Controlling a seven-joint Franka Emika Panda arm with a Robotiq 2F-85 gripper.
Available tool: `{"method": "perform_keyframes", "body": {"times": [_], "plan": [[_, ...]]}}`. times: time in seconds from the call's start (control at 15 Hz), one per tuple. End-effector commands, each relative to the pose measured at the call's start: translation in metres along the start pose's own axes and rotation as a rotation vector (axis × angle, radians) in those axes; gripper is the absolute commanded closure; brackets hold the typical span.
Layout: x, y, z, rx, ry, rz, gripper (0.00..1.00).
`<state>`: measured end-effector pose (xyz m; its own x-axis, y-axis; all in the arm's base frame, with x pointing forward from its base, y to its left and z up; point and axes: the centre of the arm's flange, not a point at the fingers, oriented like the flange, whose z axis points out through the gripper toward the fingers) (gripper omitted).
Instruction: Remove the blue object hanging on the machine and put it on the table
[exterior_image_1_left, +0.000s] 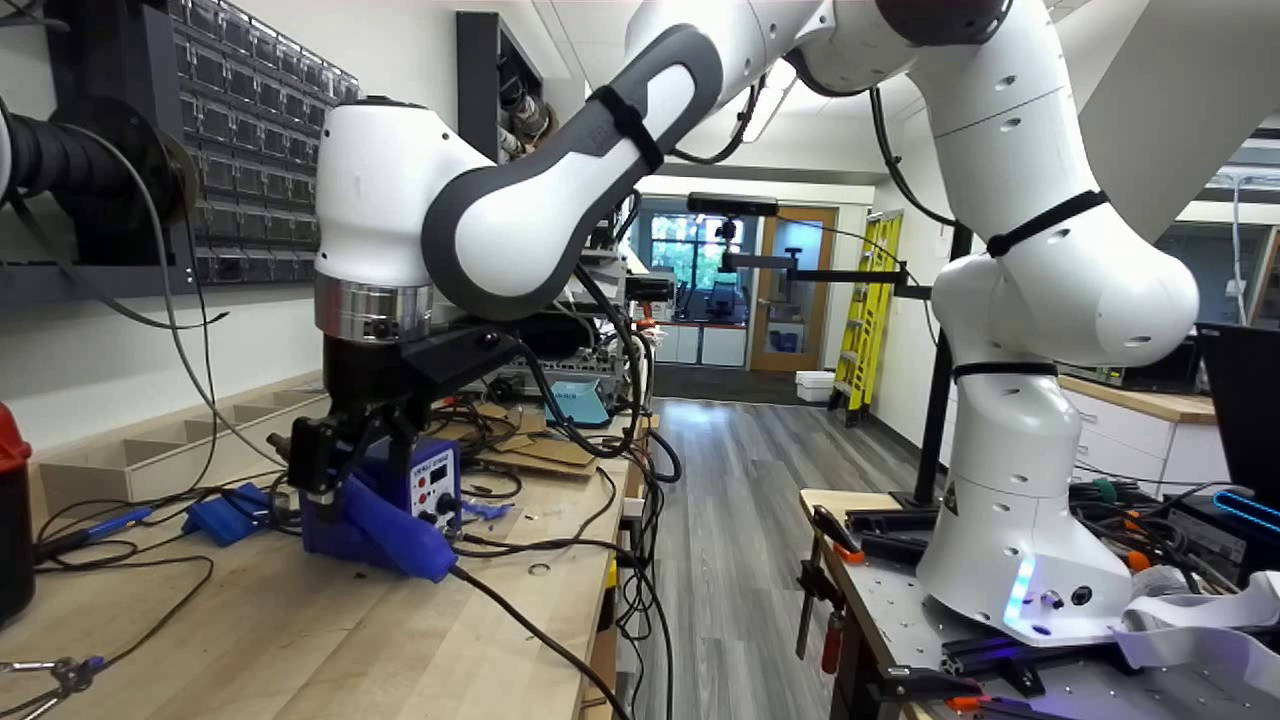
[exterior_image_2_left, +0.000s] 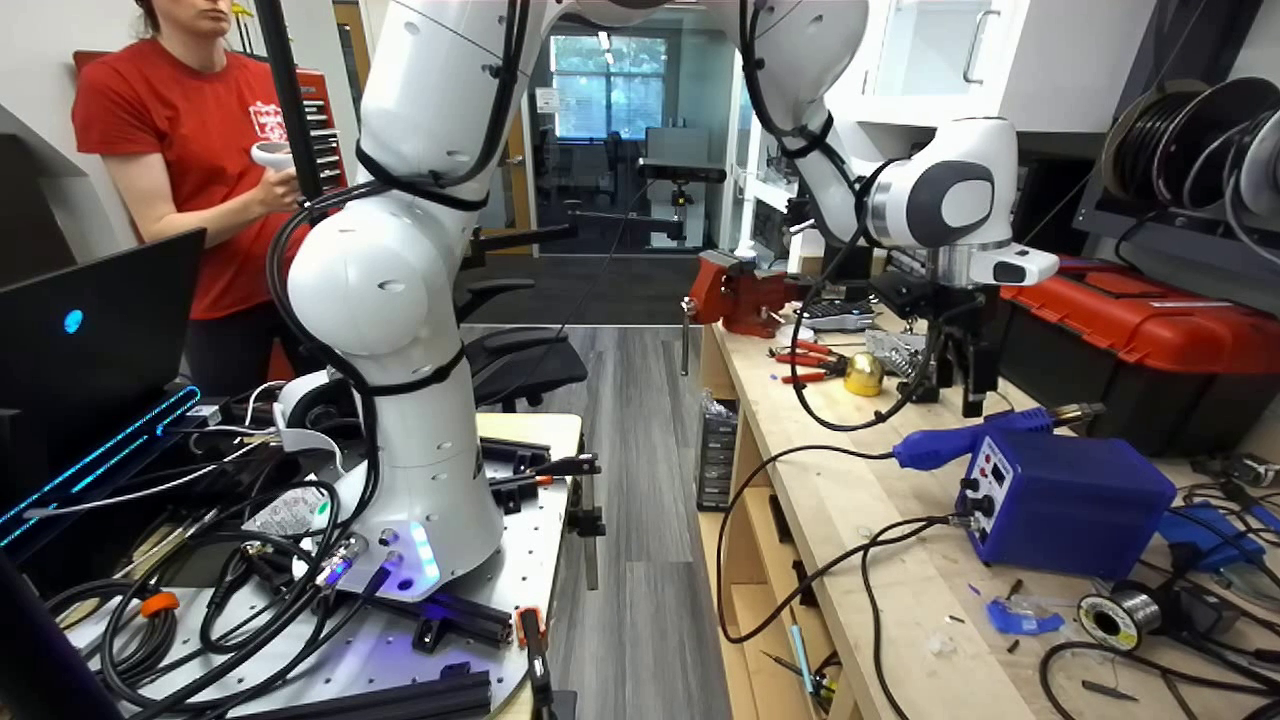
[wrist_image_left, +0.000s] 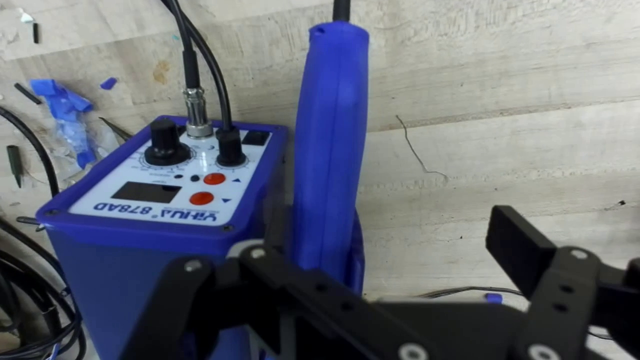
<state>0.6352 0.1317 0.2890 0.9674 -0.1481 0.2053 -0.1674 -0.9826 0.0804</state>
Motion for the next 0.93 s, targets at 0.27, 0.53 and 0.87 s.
{"method": "perform_keyframes", "body": {"times": [0.27, 0.53, 0.87], "plan": [[0.015, 0.013, 0.027, 0.020, -0.023, 0.020, 0.00], [0.018, 0.008, 0.041, 0.045, -0.032, 0.003, 0.00], [0.019, 0.014, 0.044, 0.052, -0.033, 0.009, 0.00]]}}
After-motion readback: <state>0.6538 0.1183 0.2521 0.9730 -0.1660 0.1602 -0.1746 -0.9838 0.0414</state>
